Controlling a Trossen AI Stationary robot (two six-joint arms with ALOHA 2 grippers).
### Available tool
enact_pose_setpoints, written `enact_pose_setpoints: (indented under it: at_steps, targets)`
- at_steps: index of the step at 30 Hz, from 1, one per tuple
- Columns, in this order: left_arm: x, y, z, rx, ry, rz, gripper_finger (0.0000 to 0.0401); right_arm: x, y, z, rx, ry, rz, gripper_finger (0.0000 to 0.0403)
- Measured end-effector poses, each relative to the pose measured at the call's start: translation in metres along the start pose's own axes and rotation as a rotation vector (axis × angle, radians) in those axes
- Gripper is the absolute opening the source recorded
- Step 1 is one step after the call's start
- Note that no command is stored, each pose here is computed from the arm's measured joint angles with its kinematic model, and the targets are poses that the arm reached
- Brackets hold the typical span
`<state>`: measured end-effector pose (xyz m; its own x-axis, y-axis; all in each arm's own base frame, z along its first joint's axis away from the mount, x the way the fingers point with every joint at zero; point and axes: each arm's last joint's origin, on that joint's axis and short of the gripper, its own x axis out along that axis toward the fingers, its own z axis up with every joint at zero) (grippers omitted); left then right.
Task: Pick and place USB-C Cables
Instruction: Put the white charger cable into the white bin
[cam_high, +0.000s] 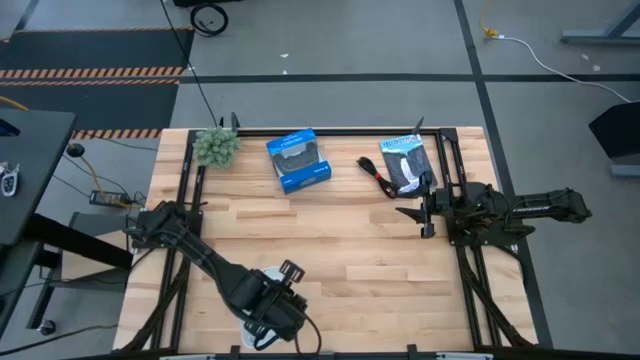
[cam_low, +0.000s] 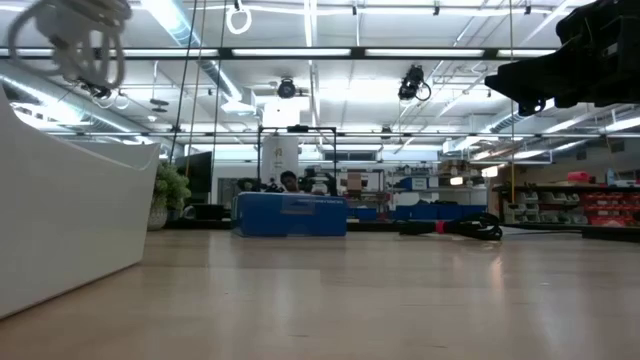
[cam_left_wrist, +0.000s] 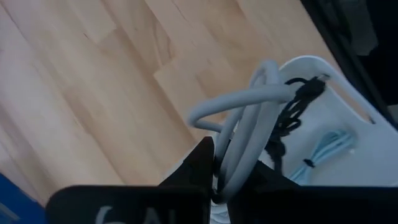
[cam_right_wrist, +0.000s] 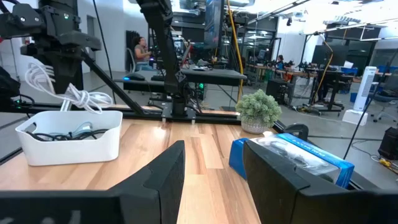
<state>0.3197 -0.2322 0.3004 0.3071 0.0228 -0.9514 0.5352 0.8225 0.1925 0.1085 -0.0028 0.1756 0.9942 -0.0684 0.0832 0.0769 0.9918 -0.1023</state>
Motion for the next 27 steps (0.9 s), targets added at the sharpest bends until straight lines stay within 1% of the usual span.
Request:
enact_pose_setpoints:
  at_steps: [6,9,14,19,23,27]
  targets:
    - [0.011,-0.020,-0.007,-0.023,0.045,-0.008,0.0034,0.000,0.000,0.000,0.000,0.000,0.000,0.0169]
    - [0.021,-0.031,-0.012,-0.002,0.074,-0.009,0.0035,0.000,0.000,0.000,0.000,0.000,0.000,0.0169]
    - [0.036,-0.043,-0.018,0.028,0.083,-0.013,0.0025,0.000,0.000,0.000,0.000,0.000,0.000,0.0169]
    - [0.055,-0.048,-0.028,0.038,0.140,-0.054,0.0031,0.000,0.000,0.000,0.000,0.000,0.000,0.0169]
    - [0.070,-0.048,-0.039,0.041,0.198,-0.059,0.0041,0.000,0.000,0.000,0.000,0.000,0.000,0.0169]
    - [0.082,-0.049,-0.046,0.062,0.217,-0.059,0.0042,0.000,0.000,0.000,0.000,0.000,0.000,0.0169]
